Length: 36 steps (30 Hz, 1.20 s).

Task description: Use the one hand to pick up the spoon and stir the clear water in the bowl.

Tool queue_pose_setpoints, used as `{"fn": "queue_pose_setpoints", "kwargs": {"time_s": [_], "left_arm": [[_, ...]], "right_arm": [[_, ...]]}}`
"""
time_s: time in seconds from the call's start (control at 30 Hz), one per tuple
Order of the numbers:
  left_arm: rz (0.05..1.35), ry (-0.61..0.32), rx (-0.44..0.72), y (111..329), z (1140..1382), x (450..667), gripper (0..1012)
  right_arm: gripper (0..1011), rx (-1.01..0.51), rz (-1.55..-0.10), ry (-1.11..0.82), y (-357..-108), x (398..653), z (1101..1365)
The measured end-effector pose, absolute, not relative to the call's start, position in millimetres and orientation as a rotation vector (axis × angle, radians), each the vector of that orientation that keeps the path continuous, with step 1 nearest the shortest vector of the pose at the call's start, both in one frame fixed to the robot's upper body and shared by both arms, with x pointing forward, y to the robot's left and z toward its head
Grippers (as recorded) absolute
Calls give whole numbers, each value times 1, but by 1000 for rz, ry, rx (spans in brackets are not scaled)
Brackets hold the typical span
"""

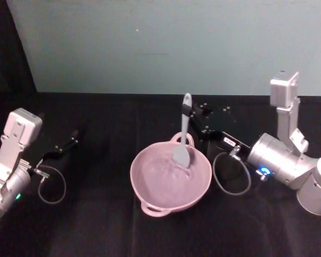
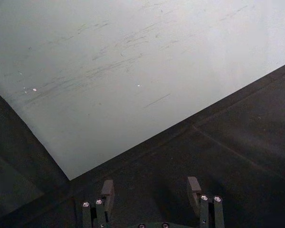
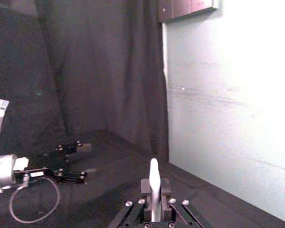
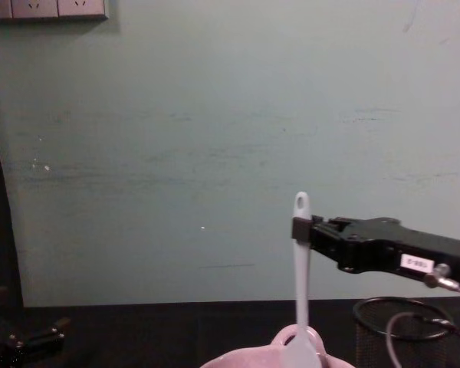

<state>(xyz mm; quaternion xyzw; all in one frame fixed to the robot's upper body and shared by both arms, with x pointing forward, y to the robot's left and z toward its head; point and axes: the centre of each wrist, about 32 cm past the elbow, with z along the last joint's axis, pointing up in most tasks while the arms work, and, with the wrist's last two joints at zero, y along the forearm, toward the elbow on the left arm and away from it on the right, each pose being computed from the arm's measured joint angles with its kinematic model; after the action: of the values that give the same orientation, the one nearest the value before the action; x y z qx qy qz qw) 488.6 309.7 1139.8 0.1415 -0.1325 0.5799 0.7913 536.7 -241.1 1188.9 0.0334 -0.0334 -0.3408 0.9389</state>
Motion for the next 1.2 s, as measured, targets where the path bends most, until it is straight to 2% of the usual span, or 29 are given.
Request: {"fn": "queue_pose_setpoints", "kwargs": {"time_s": [0.33,0.73,1.0,1.2], "left_arm": [[1248,-285,304,310,1140,489,1005],[1248,-285,305,310,1140,489,1005],[1248,-285,305,310,1140,489,1005],[1248,-285,304,310,1140,489,1005]], "right_arm": [[120,62,-695,-72,-249,525,1191],[120,75,-572,-45,-216,505,1186],[121,90,-545,-43,-201,513,1185],[121,94,-562,-43,-199,525,1183]]}}
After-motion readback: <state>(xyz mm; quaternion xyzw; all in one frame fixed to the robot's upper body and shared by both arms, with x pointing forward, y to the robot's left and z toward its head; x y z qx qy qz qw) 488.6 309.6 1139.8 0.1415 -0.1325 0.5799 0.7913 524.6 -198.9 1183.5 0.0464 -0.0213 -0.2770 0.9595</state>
